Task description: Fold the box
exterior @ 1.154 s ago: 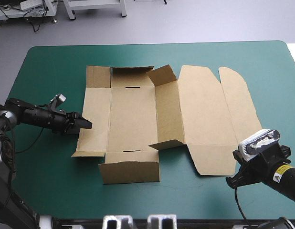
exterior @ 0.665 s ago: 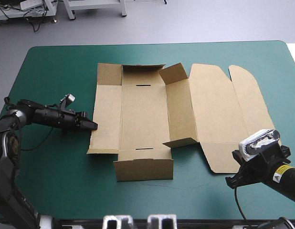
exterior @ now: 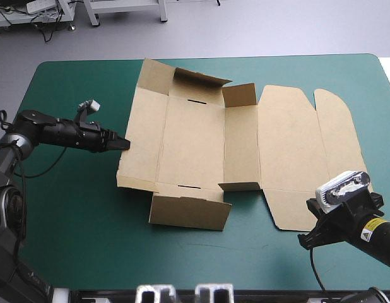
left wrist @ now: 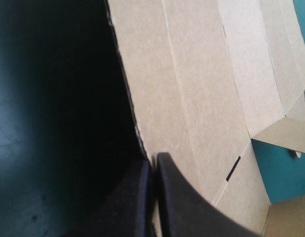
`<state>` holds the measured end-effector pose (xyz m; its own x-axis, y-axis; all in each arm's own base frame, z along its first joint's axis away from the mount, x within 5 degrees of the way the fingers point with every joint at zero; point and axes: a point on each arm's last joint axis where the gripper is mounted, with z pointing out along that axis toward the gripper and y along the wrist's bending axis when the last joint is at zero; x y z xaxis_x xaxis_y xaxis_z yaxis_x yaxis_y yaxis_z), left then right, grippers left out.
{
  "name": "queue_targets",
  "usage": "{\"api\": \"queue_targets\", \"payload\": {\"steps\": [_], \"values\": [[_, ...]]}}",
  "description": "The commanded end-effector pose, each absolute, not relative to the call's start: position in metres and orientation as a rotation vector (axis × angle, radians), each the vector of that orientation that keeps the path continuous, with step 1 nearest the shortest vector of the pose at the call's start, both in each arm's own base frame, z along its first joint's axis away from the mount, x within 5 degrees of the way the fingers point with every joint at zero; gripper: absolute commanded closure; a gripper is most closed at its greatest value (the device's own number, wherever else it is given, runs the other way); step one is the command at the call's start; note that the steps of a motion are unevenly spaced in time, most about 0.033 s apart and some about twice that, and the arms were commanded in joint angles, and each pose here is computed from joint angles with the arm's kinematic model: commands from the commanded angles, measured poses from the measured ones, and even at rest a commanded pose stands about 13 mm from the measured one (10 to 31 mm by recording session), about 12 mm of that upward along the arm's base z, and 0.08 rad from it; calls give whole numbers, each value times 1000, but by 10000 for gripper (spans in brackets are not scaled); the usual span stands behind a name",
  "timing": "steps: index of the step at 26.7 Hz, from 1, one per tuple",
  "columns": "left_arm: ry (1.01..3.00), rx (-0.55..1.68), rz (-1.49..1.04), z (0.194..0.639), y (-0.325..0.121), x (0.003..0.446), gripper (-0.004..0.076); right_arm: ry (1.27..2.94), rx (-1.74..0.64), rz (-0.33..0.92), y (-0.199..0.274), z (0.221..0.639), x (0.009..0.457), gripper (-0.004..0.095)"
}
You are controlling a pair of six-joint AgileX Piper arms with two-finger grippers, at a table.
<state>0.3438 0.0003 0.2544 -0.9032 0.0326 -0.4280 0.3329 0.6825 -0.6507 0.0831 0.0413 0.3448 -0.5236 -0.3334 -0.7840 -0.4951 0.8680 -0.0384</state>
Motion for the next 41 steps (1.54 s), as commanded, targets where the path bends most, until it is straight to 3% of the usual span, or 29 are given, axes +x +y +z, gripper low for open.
{"api": "queue_targets", "payload": {"steps": [1, 7, 13, 21, 29, 41], "values": [[2401, 472, -997, 324, -9, 328, 727, 2094, -578, 245, 43, 355, 87, 928], [2178, 803, -548, 445, -52, 305, 727, 2069, -569, 246, 43, 357, 89, 928], [2022, 976, -371, 490, -86, 287, 727, 2079, -536, 268, 44, 357, 89, 928], [1909, 1264, -69, 493, -112, 276, 727, 2084, -522, 278, 44, 357, 89, 928], [1657, 1607, 77, 492, -145, 261, 729, 2087, -508, 311, 45, 358, 88, 928], [1446, 1793, 45, 492, -181, 237, 733, 2096, -453, 334, 45, 358, 89, 928]]}}
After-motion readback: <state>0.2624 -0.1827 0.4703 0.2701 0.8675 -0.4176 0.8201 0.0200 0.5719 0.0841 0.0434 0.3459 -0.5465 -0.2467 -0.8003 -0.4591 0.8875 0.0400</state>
